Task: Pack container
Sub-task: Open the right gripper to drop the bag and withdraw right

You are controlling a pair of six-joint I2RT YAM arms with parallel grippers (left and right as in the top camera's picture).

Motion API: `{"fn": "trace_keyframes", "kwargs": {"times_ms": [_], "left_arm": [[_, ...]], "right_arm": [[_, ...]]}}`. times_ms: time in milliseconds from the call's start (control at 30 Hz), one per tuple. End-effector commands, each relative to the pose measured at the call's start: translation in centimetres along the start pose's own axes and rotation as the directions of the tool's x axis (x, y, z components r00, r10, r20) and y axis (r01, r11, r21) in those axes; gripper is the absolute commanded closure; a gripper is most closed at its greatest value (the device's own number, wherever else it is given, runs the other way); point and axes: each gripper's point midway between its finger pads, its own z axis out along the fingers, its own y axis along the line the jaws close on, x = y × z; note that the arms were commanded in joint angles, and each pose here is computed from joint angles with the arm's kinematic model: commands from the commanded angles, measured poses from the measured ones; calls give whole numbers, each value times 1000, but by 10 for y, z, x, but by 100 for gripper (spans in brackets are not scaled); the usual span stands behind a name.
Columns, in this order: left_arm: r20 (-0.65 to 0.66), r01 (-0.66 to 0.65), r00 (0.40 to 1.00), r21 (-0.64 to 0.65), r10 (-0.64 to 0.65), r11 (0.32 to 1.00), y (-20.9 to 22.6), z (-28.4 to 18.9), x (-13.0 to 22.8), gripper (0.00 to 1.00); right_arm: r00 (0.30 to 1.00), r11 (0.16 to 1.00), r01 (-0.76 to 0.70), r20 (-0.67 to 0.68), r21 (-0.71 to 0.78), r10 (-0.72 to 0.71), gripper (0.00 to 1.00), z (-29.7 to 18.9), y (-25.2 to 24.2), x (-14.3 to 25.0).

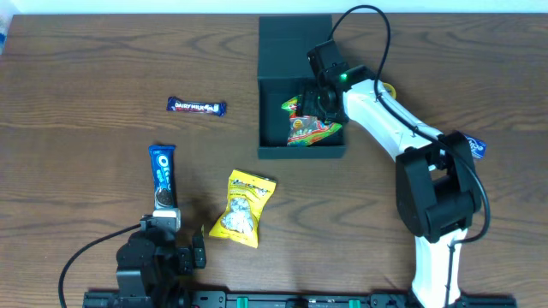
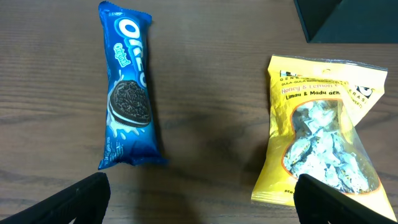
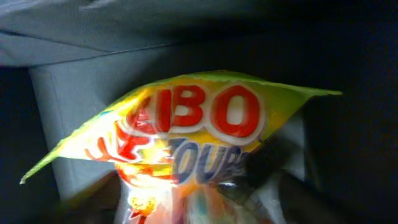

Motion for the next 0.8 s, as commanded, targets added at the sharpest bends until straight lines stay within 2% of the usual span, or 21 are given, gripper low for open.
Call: {"fn": "trace_keyframes", "kwargs": {"times_ms": [0, 33, 167, 433, 600, 767], "left_arm": [[-69, -17, 998, -14, 16, 1000, 3, 4, 19, 5], [-69, -17, 998, -14, 16, 1000, 3, 4, 19, 5], [-69, -17, 998, -14, 16, 1000, 3, 4, 19, 5], [-69, -17, 998, -14, 16, 1000, 3, 4, 19, 5], [-69, -17, 998, -14, 16, 1000, 3, 4, 19, 5], [-69, -17, 998, -14, 16, 1000, 3, 4, 19, 5]], "right_arm": [[996, 997, 82, 25, -5, -82, 6, -7, 11, -4], [995, 995, 100, 25, -6, -100, 1, -7, 12, -4], [991, 992, 121, 59, -44, -119, 1, -33, 24, -8], [942, 962, 255, 248, -97, -225, 1, -156, 42, -18], [936, 971, 238, 263, 15, -233, 1, -226, 3, 8], [945, 969, 229, 219, 92, -244, 1, -283, -42, 56]]}}
